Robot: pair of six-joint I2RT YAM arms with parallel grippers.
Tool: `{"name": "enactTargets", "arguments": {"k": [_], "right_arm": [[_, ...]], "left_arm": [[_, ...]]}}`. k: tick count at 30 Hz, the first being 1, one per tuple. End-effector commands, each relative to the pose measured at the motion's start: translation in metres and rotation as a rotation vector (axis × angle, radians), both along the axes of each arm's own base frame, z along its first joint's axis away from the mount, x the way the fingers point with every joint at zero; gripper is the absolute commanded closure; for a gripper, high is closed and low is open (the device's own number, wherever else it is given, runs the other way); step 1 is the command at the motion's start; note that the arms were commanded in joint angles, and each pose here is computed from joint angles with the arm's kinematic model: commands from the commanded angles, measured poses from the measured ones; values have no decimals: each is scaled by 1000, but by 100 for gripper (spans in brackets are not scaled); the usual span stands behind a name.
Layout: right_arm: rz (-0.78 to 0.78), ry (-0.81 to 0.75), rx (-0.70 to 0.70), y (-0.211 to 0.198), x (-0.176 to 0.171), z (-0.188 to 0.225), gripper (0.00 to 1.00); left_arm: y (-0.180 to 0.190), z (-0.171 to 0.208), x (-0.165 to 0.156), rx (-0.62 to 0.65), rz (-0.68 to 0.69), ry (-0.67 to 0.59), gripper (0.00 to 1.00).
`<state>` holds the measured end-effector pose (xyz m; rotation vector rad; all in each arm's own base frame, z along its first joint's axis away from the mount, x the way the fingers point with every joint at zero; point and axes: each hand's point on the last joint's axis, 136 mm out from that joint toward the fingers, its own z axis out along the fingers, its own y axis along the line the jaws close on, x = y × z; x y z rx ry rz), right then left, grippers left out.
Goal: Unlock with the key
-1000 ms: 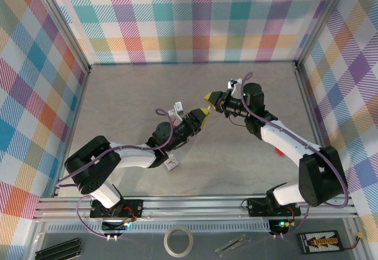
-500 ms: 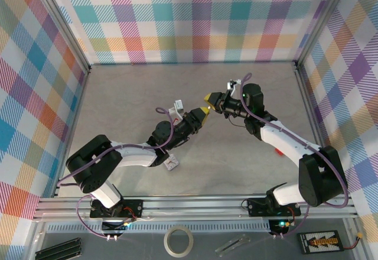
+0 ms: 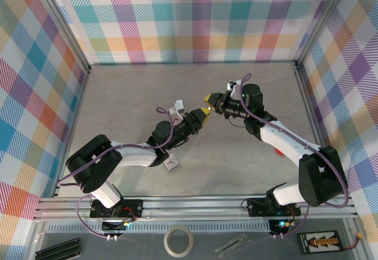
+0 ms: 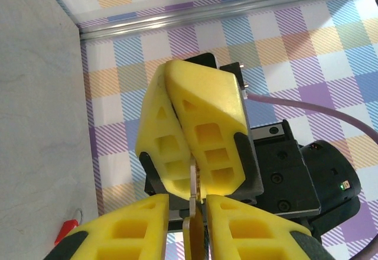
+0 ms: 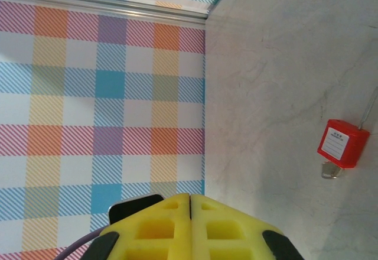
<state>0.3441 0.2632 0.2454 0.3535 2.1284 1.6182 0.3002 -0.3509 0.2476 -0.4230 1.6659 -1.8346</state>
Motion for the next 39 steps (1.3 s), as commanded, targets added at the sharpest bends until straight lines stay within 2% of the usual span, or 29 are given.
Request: {"name": "enactTargets", "arguments": {"k": [1,7,12,19,25,27,33,35,39], "right_arm": [[-15,-39,-18,-3,-1,8,100],[-20,-37,-30,-4,-1,7,100],[-21,-40,-29,-3,0,8,100],[-17,-34,-26,-3,-1,6,100],[-17,-40,-36,-4,-1,6,100],[-12,-47,-36,-3,-2,8,100],[-16,-61,-64,-6,-4,7,100],[-16,-72,-72,-7,-4,8,100],[-14,-82,-88,-8,-5,9,100]], "left_arm": [[5,16,-8,-33,-22,-44,92],[13,15,-14,-28,-13,-40,79],[8,18,-19,-33,-43,-49,77],[-3,11,-21,-44,-72,-33,93],[-7,12,-23,-12,-89,-46,100],[-4,9,-24,0,-84,-42,93],[4,8,-25,21,-58,-14,45],[5,2,-25,47,-57,25,38],[7,-4,-28,102,-57,89,34]]}}
